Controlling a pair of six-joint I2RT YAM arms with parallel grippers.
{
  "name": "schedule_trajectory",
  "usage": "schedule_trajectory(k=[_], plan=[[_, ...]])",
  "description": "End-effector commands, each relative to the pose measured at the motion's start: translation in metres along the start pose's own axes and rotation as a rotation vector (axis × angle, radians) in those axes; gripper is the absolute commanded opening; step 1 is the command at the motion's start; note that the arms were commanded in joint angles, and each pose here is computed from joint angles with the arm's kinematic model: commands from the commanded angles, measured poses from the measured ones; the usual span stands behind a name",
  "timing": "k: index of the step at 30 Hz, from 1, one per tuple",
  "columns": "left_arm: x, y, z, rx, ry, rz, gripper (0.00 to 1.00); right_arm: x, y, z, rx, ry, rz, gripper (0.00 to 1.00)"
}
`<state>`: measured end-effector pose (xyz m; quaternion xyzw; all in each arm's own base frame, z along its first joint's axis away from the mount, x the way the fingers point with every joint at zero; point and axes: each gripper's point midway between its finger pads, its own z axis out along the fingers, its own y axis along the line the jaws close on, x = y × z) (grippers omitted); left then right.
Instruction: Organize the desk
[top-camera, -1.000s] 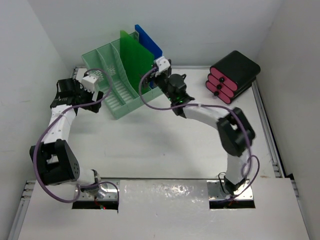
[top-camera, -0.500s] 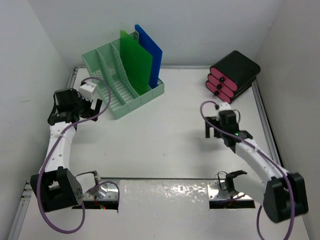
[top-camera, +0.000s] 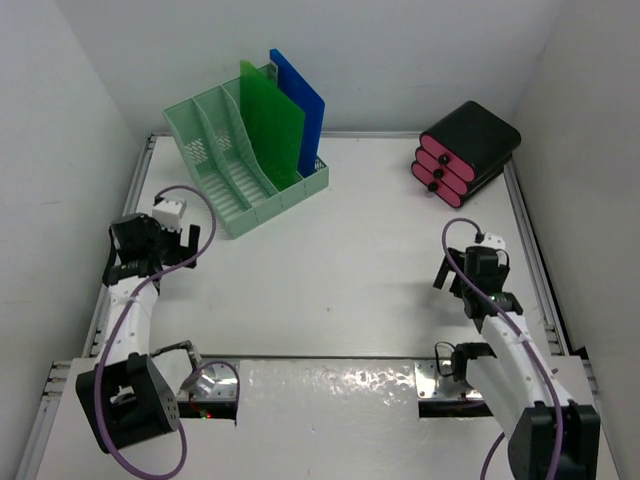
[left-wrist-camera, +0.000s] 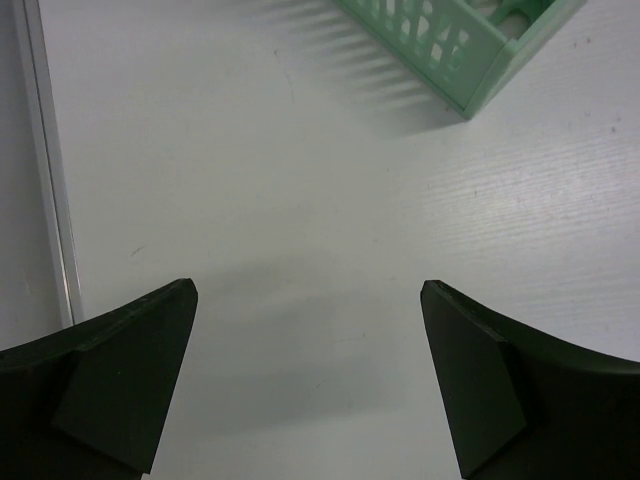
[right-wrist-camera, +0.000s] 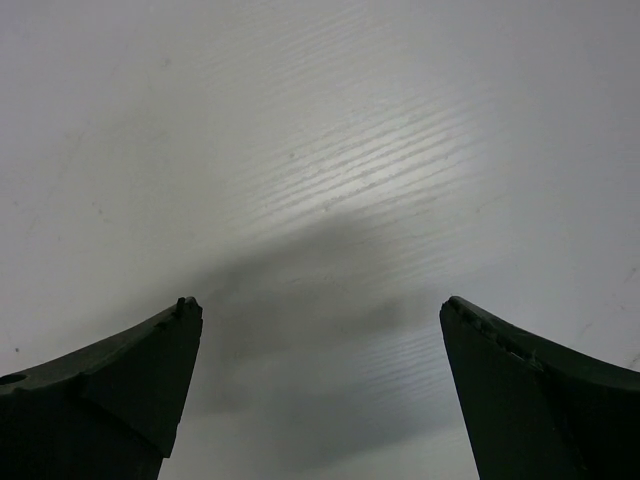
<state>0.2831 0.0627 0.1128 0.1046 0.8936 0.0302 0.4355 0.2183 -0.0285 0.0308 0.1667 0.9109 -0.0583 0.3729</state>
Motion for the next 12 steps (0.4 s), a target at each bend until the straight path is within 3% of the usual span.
schedule_trajectory(k=[1, 12], plan=[[-0.019, 0.002, 0.003, -0.017, -0.115, -0.033, 0.93, -0.028, -0.009, -0.007, 0.063, -0.121, 0.106, 0.99], [-0.003, -0.005, 0.012, 0.006, -0.093, -0.042, 0.92, -0.034, -0.009, -0.006, 0.030, -0.266, 0.162, 0.99]])
